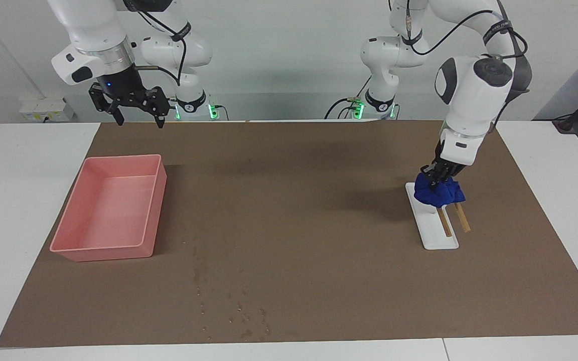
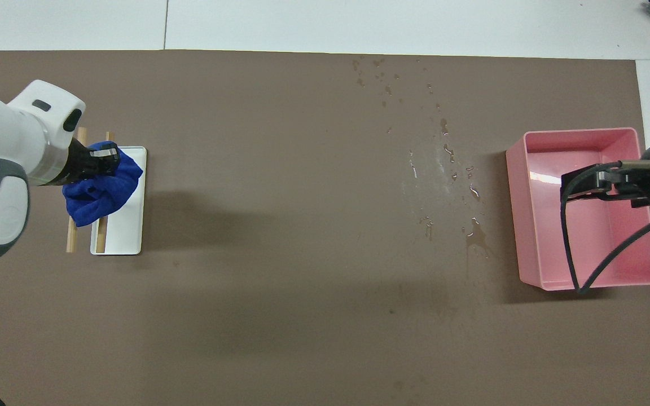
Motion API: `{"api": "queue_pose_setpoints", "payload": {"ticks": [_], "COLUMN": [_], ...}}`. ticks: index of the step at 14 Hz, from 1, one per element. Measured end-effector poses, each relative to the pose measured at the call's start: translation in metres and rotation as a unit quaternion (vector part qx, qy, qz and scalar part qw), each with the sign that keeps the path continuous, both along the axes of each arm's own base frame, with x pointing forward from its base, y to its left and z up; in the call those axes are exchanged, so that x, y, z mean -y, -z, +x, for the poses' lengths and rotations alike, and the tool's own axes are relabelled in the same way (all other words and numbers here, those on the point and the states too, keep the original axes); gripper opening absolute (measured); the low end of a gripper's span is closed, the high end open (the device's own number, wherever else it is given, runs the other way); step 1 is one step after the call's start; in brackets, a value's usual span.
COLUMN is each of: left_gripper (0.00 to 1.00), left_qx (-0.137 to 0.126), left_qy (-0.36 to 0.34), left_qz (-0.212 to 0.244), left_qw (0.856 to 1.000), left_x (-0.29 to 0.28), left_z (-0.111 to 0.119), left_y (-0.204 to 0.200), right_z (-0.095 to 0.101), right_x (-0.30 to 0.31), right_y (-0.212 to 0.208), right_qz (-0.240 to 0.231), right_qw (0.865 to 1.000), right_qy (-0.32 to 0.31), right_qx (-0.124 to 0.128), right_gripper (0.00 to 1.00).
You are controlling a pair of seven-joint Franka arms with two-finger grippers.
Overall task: Wipe water with towel using both arms
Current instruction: 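Lift the cloth with the left gripper while the right gripper approaches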
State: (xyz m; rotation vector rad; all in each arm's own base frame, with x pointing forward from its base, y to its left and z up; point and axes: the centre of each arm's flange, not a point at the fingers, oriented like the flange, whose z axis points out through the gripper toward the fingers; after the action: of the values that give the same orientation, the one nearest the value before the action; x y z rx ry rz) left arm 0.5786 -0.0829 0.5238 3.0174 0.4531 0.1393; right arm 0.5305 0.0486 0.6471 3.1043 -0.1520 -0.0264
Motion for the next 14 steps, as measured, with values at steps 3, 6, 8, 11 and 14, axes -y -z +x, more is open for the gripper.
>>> {"api": "queue_pose_setpoints", "payload": {"ticks": [3,6,8,11,14], "left_gripper": [0.18,0.18,0.18,0.18,0.18], "left_qx": [0.000,-0.042,-0.088,-0.142,-0.156], "left_qy": [-0.072,-0.203,-0.266,-0.352,-0.414], "left_qz": [-0.132,-0.242,-0.297,-0.342,-0.369], "left_qw": [0.989,0.948,0.913,0.860,0.818], "left_x": [0.010,0.033,0.060,0.112,0.167], "left_z": [-0.004,-0.013,-0.020,-0.029,-0.042], "left_y": [-0.052,-0.078,-0.086,-0.094,-0.096], "right_z": [-0.001,-0.003,-0.003,0.000,0.002], "right_x": [-0.002,-0.026,-0.049,-0.080,-0.117], "right_y": [0.000,-0.001,-0.004,-0.005,-0.006], "right_qz": [0.000,0.026,0.056,0.105,0.155], "right_qw": [1.000,0.997,0.991,0.973,0.941], "right_qy": [0.010,0.074,0.123,0.204,0.301], "right_qx": [0.000,0.000,0.007,0.011,0.002], "right_gripper": [1.00,1.00,1.00,1.00,1.00]}}
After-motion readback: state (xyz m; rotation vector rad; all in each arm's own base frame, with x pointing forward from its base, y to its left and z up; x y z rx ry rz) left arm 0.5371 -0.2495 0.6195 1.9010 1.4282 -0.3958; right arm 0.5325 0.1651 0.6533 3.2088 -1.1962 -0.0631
